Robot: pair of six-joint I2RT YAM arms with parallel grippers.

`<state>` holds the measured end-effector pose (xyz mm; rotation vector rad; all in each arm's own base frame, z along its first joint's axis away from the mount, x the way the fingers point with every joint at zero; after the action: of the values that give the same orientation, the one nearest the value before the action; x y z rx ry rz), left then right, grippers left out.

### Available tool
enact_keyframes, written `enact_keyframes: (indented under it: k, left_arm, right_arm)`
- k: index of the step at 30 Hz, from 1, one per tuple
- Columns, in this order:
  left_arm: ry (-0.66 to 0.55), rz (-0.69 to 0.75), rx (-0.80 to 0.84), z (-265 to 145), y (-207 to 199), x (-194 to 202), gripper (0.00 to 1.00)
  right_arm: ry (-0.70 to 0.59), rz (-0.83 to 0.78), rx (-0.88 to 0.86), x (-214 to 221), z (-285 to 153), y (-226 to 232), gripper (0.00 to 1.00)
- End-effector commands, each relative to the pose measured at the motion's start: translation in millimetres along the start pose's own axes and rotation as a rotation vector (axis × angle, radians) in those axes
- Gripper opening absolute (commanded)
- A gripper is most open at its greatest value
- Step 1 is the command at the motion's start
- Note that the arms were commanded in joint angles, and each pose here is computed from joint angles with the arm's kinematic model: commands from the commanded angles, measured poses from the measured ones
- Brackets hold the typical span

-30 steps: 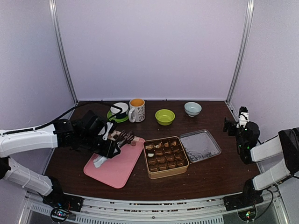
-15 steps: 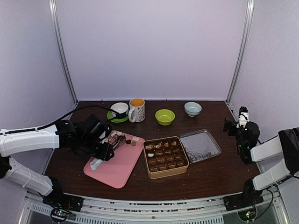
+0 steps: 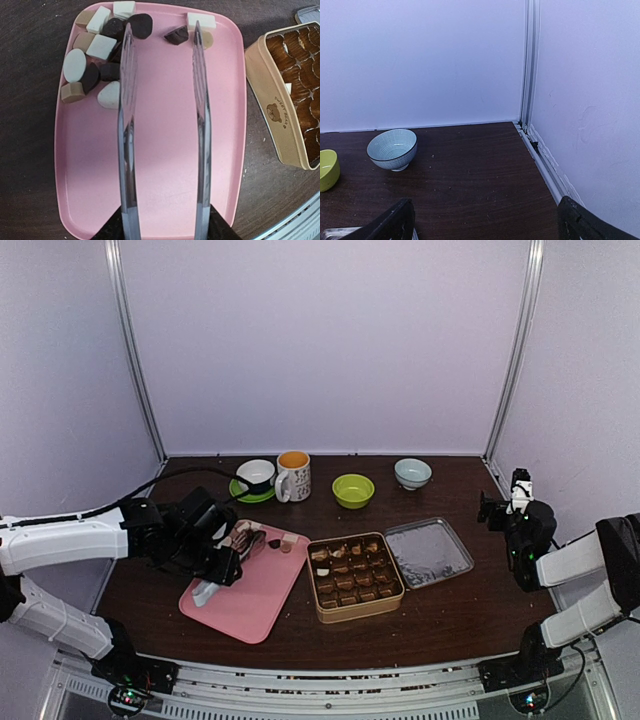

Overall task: Pack the chocolate
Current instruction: Pick up the fake chocolate from the plate.

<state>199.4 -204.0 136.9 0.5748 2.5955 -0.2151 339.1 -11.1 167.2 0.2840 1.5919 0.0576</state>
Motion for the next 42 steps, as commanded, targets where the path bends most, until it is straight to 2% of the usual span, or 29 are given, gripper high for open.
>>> enact_keyframes:
  k: [1, 15, 30, 42]
  left_arm:
    - [-0.046, -0.022, 0.003, -1.8, 1.6, -7.8, 0.48]
    - [0.009, -0.053, -0.051, -6.3, 13.5, 7.9, 0.5]
    - [0.044, -0.081, -0.158, -13.0, 56.6, 20.0, 0.52]
    - [0.056, -0.112, -0.12, -0.3, 61.9, 13.7, 0.52]
  right_arm:
    - [-0.028, 0.007, -0.002, -7.5, 1.8, 0.1, 1.0]
    - [-0.027, 0.007, -0.002, -7.3, 1.7, 0.0, 1.0]
    - [-0.027, 0.007, -0.001, -7.2, 1.7, -0.2, 1.0]
    - [-0.03, 0.008, -0.001, -8.0, 2.0, 0.0, 1.0]
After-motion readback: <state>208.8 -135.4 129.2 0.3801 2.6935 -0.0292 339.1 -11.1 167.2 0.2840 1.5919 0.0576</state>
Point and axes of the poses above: each gripper's point midway between its finger pads, its own z axis out along the fingers, its own y axis along the line the jaws close on, x = y × z, the point moved 3 cm from there along -z, back along the fingers, and after that the axes turned 11 degrees about z, right-handed, at the moved point
